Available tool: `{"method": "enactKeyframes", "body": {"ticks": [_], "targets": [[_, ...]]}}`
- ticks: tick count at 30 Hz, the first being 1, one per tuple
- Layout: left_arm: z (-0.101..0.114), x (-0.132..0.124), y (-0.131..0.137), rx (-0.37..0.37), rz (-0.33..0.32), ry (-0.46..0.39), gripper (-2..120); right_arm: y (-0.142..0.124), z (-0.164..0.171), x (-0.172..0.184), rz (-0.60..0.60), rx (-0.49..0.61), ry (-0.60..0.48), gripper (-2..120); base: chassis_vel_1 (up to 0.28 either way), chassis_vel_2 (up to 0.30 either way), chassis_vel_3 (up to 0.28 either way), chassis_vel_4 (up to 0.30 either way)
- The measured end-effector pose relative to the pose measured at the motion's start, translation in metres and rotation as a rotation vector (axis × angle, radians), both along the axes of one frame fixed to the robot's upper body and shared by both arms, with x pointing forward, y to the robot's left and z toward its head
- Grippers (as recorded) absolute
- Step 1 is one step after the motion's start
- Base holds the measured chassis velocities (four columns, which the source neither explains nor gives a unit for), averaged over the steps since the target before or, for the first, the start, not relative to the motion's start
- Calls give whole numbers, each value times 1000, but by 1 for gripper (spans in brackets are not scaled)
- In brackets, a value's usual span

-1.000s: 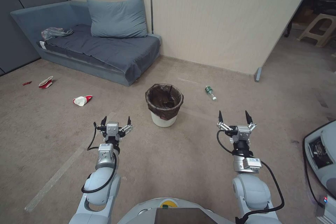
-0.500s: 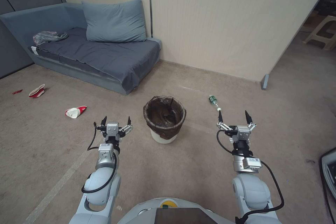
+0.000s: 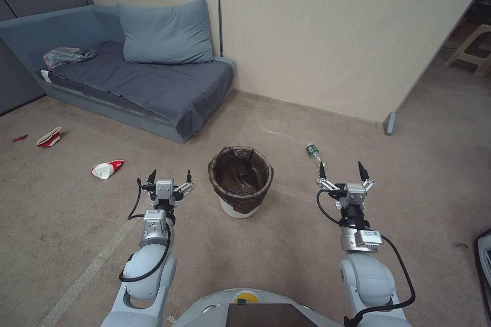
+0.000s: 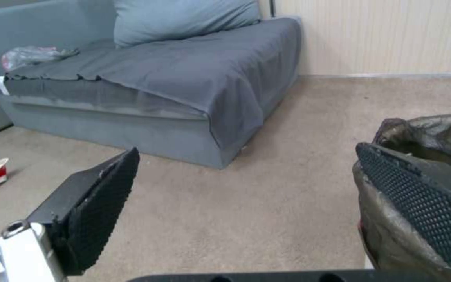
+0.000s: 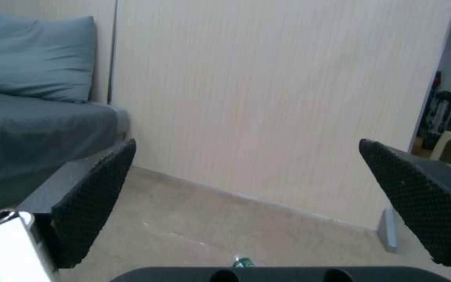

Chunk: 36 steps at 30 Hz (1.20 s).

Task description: Pick up the trash bin, then pick up the garbage from the floor and place it into the trash bin.

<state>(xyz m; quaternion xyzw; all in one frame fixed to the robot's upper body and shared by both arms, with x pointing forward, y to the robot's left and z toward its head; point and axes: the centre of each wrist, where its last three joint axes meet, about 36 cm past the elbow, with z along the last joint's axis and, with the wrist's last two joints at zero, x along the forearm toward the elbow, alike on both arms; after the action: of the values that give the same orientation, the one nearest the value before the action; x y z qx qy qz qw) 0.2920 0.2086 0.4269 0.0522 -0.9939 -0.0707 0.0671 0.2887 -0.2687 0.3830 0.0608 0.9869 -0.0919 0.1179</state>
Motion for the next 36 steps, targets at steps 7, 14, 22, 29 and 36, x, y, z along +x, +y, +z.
{"method": "enactKeyframes", "body": {"ticks": [7, 14, 22, 29, 36], "targets": [[0, 0, 0, 0, 0, 0, 100, 0, 0, 0, 0, 0, 0, 100, 0, 0, 0, 0], [0, 0, 0, 0, 0, 0, 100, 0, 0, 0, 0, 0, 0, 100, 0, 0, 0, 0], [0, 0, 0, 0, 0, 0, 100, 0, 0, 0, 0, 0, 0, 100, 0, 0, 0, 0], [0, 0, 0, 0, 0, 0, 100, 0, 0, 0, 0, 0, 0, 100, 0, 0, 0, 0], [0, 0, 0, 0, 0, 0, 100, 0, 0, 0, 0, 0, 0, 100, 0, 0, 0, 0]]}}
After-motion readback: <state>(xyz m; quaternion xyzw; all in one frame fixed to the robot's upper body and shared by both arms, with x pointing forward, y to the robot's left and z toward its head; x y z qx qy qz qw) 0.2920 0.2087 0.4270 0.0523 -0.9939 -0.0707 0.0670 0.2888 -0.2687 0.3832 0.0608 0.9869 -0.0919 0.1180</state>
